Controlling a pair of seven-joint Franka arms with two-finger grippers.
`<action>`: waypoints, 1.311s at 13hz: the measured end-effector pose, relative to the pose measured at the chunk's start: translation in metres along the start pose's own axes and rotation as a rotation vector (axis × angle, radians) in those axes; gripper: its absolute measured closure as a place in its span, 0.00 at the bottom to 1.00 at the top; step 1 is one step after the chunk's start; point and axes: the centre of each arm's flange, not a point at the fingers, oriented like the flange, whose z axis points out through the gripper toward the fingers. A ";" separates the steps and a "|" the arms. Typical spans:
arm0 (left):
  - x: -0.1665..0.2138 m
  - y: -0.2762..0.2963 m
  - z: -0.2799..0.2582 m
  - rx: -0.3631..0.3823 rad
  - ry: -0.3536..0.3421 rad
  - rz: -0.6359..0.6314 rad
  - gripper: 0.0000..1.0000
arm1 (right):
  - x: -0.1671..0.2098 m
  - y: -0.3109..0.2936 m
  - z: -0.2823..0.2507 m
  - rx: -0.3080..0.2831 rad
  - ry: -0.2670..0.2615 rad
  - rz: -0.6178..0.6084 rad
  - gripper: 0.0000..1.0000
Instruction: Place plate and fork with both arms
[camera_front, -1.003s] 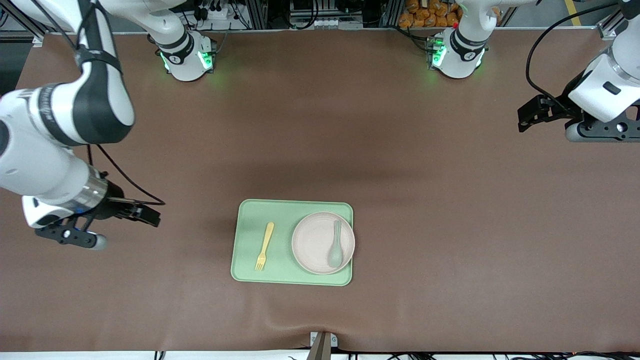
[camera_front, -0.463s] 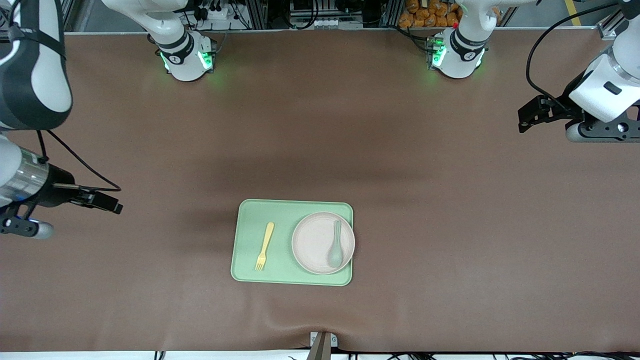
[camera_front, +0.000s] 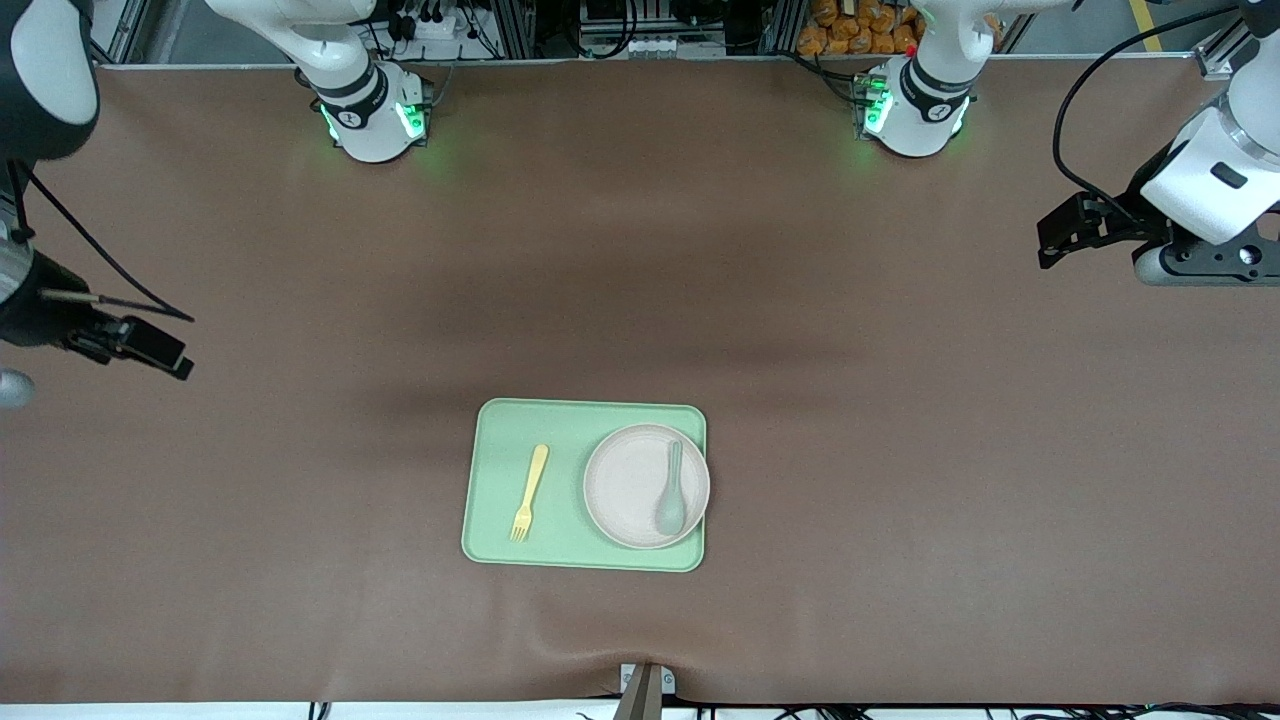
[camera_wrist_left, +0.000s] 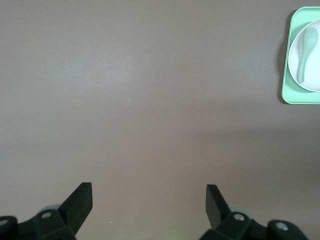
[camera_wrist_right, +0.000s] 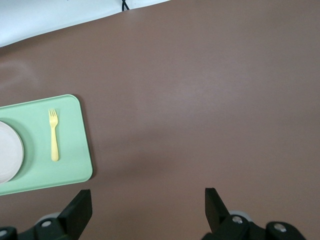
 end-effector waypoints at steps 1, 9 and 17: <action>0.000 0.000 0.000 0.000 0.000 0.000 0.00 | -0.009 0.002 -0.008 -0.004 0.005 0.000 0.00; 0.000 0.000 0.000 0.000 0.000 0.000 0.00 | -0.043 0.006 -0.029 -0.035 0.047 -0.017 0.00; 0.000 0.000 0.000 0.000 0.000 -0.001 0.00 | -0.044 0.016 -0.038 -0.091 0.078 -0.084 0.00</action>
